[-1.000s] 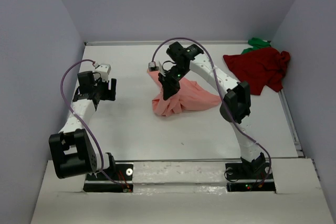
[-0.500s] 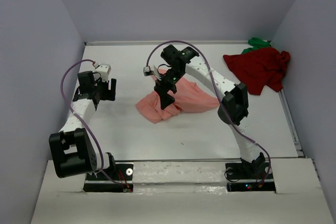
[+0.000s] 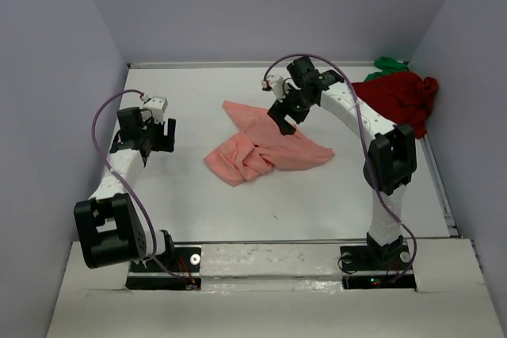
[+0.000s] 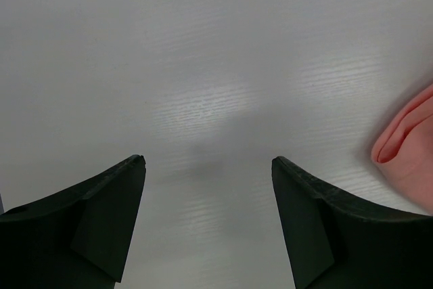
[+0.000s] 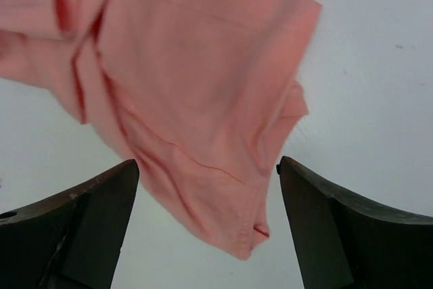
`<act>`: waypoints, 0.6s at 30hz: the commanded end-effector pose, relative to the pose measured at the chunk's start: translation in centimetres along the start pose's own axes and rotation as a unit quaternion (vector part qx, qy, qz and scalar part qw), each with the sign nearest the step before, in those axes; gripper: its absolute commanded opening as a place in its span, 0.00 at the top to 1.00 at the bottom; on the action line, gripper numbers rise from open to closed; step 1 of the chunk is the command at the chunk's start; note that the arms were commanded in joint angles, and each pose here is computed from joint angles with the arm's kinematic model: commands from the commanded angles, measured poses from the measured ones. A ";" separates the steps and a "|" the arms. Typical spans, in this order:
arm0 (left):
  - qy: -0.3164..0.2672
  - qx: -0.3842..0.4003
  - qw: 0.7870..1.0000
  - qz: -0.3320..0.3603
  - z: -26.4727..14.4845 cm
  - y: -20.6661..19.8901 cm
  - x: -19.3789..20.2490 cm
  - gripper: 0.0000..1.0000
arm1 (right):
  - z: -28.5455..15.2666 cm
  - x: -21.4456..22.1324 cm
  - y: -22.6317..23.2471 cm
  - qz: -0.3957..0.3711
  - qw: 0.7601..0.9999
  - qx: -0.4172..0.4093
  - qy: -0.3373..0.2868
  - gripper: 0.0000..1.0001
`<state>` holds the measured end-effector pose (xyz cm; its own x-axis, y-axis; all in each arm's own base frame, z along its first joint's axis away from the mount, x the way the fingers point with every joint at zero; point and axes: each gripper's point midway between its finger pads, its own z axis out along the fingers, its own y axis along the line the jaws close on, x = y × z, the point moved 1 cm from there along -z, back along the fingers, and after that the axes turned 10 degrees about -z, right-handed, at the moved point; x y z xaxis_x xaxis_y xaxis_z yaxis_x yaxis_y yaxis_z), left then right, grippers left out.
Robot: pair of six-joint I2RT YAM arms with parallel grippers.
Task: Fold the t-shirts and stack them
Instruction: Move the tshirt to the center of the board
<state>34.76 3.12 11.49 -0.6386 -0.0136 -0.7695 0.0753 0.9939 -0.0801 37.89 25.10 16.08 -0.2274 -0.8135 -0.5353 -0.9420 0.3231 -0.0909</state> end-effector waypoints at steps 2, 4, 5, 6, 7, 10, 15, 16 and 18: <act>-0.027 0.004 1.000 0.015 -0.7 -0.3 -1.7 0.15 | 1.2 1.1 -6.6 0.031 0.994 0.106 0.000 0.12; -0.028 0.003 0.999 0.015 -0.7 -0.2 -1.7 0.15 | 2.3 1.7 -7.5 0.037 0.993 0.110 0.008 0.12; -0.027 0.003 1.000 0.015 -0.7 -0.2 -1.6 0.15 | 2.3 1.9 -8.7 0.041 0.991 0.129 0.008 0.12; -0.026 0.003 1.000 0.015 -0.7 -0.2 -1.6 0.15 | 2.6 1.9 -8.9 0.040 0.991 0.128 0.009 0.13; -0.025 0.003 1.000 0.014 -0.6 -0.2 -1.5 0.15 | 2.9 1.8 -9.2 0.039 0.991 0.131 0.009 0.13; -0.022 0.003 1.000 0.014 -0.5 -0.2 -1.4 0.15 | 4.3 2.4 -10.2 0.046 0.991 0.128 0.016 0.13; -0.020 0.003 1.000 0.014 -0.4 -0.1 -1.3 0.15 | 7.2 4.1 -10.9 0.059 0.991 0.113 0.034 0.15; -0.020 0.003 1.000 0.015 -0.4 -0.1 -1.2 0.15 | 7.4 4.5 -11.2 0.064 0.991 0.114 0.037 0.15; -0.020 0.004 1.000 0.015 -0.3 -0.1 -1.2 0.15 | 8.2 5.0 -11.0 0.067 0.991 0.105 0.042 0.17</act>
<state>34.77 3.12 11.51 -0.6377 -0.0101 -0.7703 0.0782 0.9939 -0.0778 47.24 21.40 6.72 -0.3785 -0.8114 -0.4454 -0.8537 0.4920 -0.1708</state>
